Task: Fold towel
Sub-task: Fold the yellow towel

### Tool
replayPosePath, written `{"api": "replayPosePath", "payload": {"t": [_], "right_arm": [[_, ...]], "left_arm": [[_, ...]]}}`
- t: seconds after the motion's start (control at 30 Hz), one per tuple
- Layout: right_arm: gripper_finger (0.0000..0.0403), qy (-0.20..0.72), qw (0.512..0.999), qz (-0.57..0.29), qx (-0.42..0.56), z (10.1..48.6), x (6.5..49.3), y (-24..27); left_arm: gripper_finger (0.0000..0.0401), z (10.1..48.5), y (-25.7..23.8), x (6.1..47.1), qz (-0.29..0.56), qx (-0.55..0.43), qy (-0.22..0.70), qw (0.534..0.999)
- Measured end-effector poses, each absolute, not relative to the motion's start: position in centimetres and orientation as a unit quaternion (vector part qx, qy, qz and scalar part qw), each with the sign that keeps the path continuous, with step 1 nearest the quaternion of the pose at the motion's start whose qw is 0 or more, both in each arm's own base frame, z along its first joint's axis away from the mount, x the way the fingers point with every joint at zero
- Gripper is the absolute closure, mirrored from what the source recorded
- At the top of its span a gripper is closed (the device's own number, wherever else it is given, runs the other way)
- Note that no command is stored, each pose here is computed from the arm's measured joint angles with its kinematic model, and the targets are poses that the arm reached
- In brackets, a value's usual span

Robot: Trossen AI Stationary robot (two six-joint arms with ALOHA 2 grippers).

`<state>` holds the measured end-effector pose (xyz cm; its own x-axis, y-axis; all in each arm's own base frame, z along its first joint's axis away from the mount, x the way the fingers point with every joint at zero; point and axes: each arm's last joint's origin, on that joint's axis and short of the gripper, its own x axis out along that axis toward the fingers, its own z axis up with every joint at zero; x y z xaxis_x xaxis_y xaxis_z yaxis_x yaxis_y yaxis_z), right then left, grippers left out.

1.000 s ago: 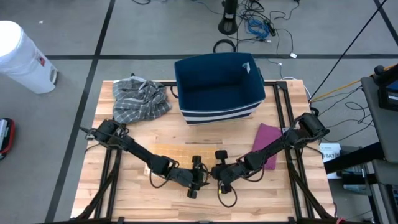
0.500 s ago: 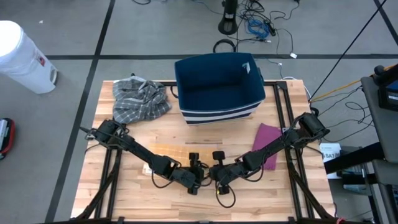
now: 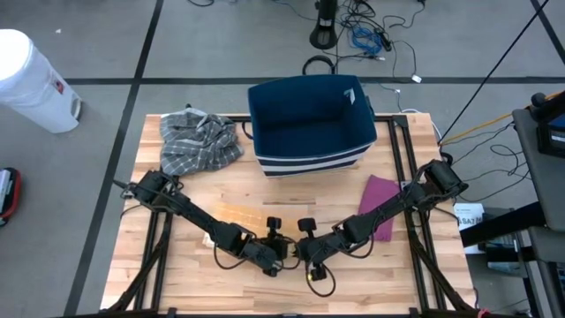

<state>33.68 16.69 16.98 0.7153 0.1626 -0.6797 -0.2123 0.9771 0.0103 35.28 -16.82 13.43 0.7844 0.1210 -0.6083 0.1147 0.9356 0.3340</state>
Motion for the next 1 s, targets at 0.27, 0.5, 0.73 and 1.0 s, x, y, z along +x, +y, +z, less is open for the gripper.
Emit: {"api": "replayPosePath", "payload": {"t": [0.27,0.5,0.73,1.0], "right_arm": [[0.0247,0.376,0.916,0.126,-0.068,17.1,32.6,17.8],[0.0134,0.432,0.887,0.064,-0.148,16.5,30.4,18.3],[0.0118,0.446,0.874,0.016,-0.193,15.3,29.3,18.1],[0.013,0.437,0.876,0.004,-0.204,12.8,28.3,16.7]], "left_arm": [[0.0395,13.3,-17.2,35.0,-0.006,0.193,0.333,0.923],[0.0397,13.3,-17.4,34.8,-0.011,0.194,0.337,0.921],[0.0397,13.2,-17.9,34.6,-0.035,0.185,0.343,0.92],[0.0397,13.1,-18.7,34.1,-0.054,0.193,0.342,0.918]]}}
